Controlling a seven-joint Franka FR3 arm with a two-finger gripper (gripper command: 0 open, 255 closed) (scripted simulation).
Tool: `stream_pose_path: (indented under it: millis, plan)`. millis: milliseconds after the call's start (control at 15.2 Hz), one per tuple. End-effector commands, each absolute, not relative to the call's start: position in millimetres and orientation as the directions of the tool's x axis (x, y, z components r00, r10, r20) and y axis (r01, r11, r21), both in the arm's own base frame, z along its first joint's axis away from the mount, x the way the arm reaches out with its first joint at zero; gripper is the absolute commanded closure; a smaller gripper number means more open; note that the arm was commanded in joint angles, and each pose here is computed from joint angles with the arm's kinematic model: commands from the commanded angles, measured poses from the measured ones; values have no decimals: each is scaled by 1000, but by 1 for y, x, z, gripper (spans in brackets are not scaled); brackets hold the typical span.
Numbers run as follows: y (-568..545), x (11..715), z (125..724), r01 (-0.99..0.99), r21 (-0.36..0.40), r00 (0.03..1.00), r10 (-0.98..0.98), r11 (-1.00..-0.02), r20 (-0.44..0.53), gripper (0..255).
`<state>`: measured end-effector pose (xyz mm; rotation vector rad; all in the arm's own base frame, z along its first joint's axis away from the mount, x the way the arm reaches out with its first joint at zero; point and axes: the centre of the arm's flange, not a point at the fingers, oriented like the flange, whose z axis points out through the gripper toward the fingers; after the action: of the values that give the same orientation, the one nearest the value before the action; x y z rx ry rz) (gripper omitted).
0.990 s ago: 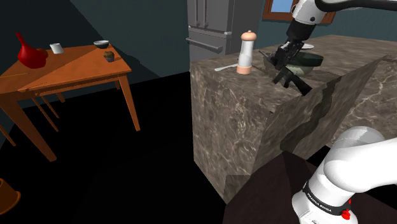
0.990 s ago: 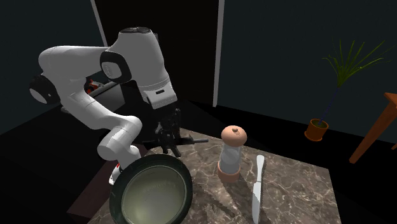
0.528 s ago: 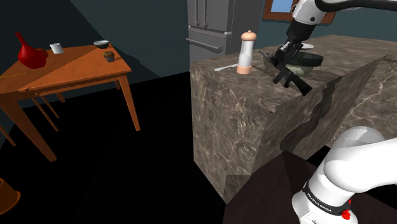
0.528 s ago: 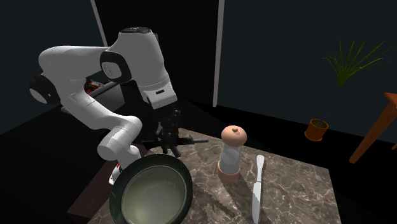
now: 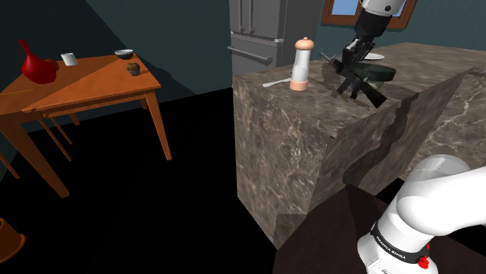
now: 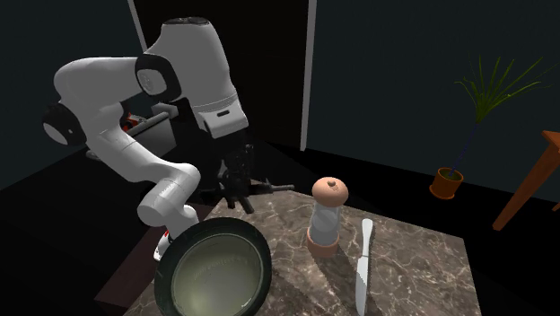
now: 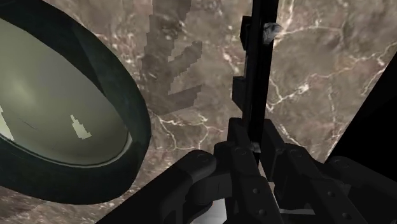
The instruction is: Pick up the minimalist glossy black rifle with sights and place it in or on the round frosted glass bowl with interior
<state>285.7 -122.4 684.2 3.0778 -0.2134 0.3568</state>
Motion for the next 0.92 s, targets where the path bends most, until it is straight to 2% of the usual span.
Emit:
stream_pose_path:
  millis: [0, 858]
  plan:
    - [-122, 286, 695, -140, 20, 964, -132, -990, 230, 255]
    - [-122, 286, 764, -140, 20, 964, -132, -990, 230, 255]
